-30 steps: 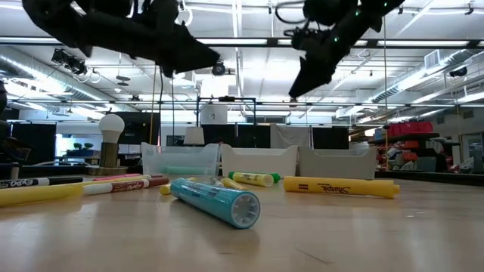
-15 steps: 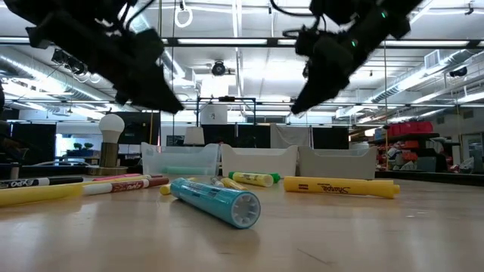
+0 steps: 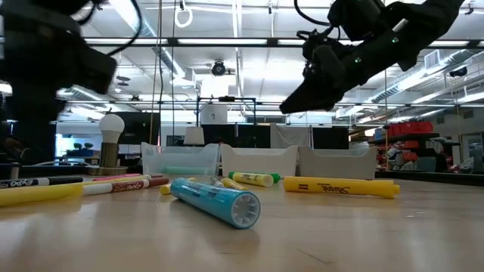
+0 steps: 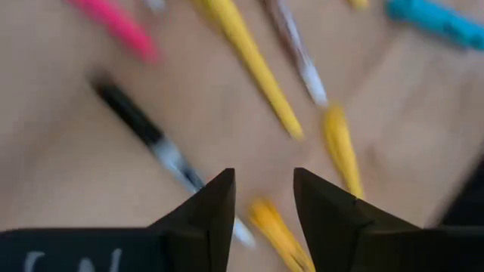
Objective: Pick & Place Markers
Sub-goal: Put the yellow highlighter pen into the transparent bin
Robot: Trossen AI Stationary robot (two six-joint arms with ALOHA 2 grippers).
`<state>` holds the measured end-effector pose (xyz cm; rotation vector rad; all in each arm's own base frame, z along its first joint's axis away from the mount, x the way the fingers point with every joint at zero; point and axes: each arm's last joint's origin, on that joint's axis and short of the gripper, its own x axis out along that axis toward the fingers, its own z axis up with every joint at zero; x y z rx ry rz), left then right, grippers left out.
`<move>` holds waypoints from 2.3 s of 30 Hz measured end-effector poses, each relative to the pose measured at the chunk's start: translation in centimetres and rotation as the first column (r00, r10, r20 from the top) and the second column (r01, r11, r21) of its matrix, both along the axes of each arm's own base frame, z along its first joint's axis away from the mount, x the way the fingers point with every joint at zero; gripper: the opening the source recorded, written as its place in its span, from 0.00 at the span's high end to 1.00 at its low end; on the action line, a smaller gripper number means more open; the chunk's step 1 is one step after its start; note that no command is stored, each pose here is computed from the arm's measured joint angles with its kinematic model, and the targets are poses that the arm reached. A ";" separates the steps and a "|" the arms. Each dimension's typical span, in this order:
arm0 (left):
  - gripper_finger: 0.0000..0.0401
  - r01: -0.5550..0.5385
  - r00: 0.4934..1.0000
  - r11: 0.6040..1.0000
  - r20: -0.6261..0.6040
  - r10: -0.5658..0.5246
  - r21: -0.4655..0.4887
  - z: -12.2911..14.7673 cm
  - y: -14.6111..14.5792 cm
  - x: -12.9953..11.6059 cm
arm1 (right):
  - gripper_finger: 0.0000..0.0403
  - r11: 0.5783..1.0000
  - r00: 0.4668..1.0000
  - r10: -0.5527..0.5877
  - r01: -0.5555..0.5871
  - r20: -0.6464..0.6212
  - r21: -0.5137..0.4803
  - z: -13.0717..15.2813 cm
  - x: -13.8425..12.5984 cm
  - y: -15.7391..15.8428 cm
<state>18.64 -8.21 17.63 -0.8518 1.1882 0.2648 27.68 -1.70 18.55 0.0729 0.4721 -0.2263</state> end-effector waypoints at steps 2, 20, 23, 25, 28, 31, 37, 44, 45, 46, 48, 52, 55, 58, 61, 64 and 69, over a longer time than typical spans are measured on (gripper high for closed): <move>0.67 -0.056 0.998 0.994 -0.033 0.053 -0.092 0.1 -1.4 -0.5 | 0.80 1.000 1.000 0.009 -0.009 0.001 -0.023 0.0 0.0 -0.1; 0.42 -0.498 0.836 0.831 -0.393 0.384 -0.247 -2.5 -7.3 -1.5 | 0.80 0.975 0.996 0.091 -0.086 0.018 -0.203 0.6 0.3 -0.3; 0.44 -0.513 0.830 0.831 -0.371 0.417 -0.213 -3.0 -7.9 -0.7 | 0.80 0.973 0.996 0.093 -0.087 0.016 -0.212 0.6 0.3 -0.4; 0.47 -0.521 0.820 0.834 -0.379 0.429 -0.183 -3.5 -8.3 -0.2 | 0.80 0.973 0.996 0.091 -0.085 0.015 -0.215 0.7 0.3 -0.5; 0.51 -0.537 0.795 0.831 -0.418 0.441 -0.146 -4.3 -8.8 0.3 | 0.80 0.972 0.996 0.086 -0.080 0.016 -0.220 0.7 0.3 -0.7; 0.56 -0.548 0.767 0.828 -0.467 0.441 -0.117 -4.9 -9.1 0.6 | 0.80 0.973 0.997 0.078 -0.070 0.025 -0.221 0.8 0.3 -0.9; 0.75 -0.552 0.748 0.829 -0.493 0.445 -0.090 -4.5 -9.2 0.8 | 0.80 0.974 0.998 0.066 -0.059 0.025 -0.221 0.8 0.3 -1.3; 0.84 -0.497 0.771 0.855 -0.527 0.357 -0.148 -4.1 -9.4 0.7 | 0.80 0.973 0.997 0.067 -0.060 0.024 -0.224 0.8 0.3 -1.3; 0.84 -0.486 0.774 0.859 -0.536 0.336 -0.163 -3.7 -9.4 0.6 | 0.80 0.973 0.997 0.067 -0.060 0.024 -0.224 0.8 0.3 -1.3; 0.84 -0.474 0.785 0.862 -0.531 0.320 -0.180 -3.2 -9.5 0.6 | 0.80 0.973 0.997 0.068 -0.061 0.023 -0.225 0.8 0.2 -1.3; 0.84 -0.407 0.838 0.879 -0.483 0.252 -0.247 -1.7 -9.7 0.7 | 0.80 0.972 0.997 0.068 -0.061 0.023 -0.226 0.7 0.3 -1.3; 0.84 -0.275 0.916 0.919 -0.368 0.161 -0.283 1.7 -9.4 1.3 | 0.80 0.972 0.997 0.067 -0.060 0.024 -0.226 0.8 0.3 -1.3; 0.84 -0.218 0.933 0.965 -0.320 0.164 -0.142 4.3 -7.3 1.5 | 0.80 0.972 0.998 0.066 -0.059 0.024 -0.226 0.8 0.2 -1.3; 0.84 -0.167 0.952 0.976 -0.237 0.196 0.137 6.6 -3.5 1.8 | 0.80 0.973 0.998 0.066 -0.059 0.024 -0.225 0.8 0.2 -1.3; 0.84 -0.143 0.970 0.910 -0.129 0.207 0.389 8.5 1.2 2.7 | 0.80 0.973 0.997 0.066 -0.059 0.025 -0.225 0.8 0.2 -1.3; 0.84 -0.103 0.983 0.856 -0.081 0.166 0.506 9.4 6.7 4.1 | 0.80 0.975 0.998 0.063 -0.055 0.027 -0.217 0.8 0.2 -1.3; 0.84 -0.067 0.989 0.795 -0.063 0.131 0.602 9.4 17.0 4.8 | 0.80 0.977 0.998 0.058 -0.050 0.030 -0.207 0.8 0.2 -1.3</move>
